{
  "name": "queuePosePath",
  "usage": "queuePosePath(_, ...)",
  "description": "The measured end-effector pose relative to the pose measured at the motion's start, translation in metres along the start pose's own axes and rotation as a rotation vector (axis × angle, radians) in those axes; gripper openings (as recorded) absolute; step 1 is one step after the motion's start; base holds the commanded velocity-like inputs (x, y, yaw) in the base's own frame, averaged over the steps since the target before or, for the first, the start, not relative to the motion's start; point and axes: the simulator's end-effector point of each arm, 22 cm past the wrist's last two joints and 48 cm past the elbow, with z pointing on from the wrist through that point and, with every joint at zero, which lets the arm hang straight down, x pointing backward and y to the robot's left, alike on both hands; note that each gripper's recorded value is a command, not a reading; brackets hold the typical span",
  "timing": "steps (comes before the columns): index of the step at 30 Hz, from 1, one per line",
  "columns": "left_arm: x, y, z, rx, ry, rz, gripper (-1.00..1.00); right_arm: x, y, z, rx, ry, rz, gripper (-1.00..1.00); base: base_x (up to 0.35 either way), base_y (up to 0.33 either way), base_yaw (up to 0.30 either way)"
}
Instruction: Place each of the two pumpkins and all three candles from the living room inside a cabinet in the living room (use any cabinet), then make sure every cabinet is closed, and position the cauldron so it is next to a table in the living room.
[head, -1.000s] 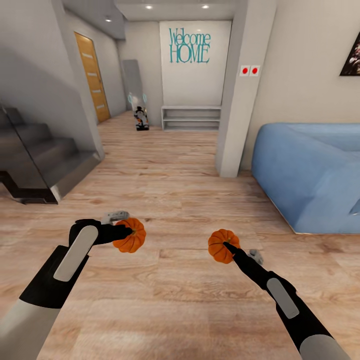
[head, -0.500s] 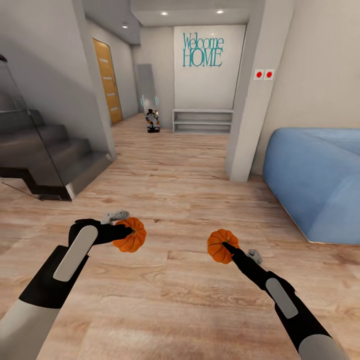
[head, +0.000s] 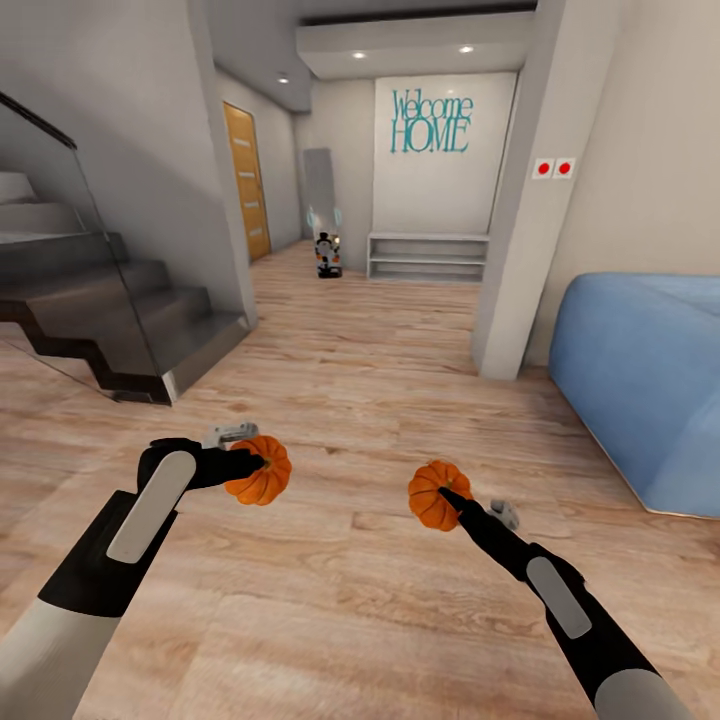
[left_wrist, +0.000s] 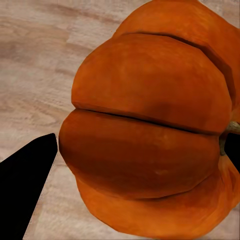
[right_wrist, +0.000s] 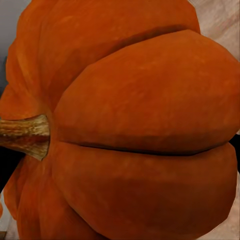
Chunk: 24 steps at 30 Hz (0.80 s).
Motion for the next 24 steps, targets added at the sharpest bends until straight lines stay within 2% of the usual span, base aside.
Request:
queuePosePath(11, -0.011, -0.001, -0.016, 0.001, -0.029, 0.001, -1.0, -0.012, 0.016, -0.005, -0.024, -0.025, -0.016, -1.0, 0.0, 0.0, 0.144)
queuePosePath(24, -0.03, -0.004, -0.039, 0.009, -0.064, 0.0, -1.0, -0.028, 0.044, -0.013, -0.057, -0.05, -0.032, -1.0, 0.0, 0.0, 0.011)
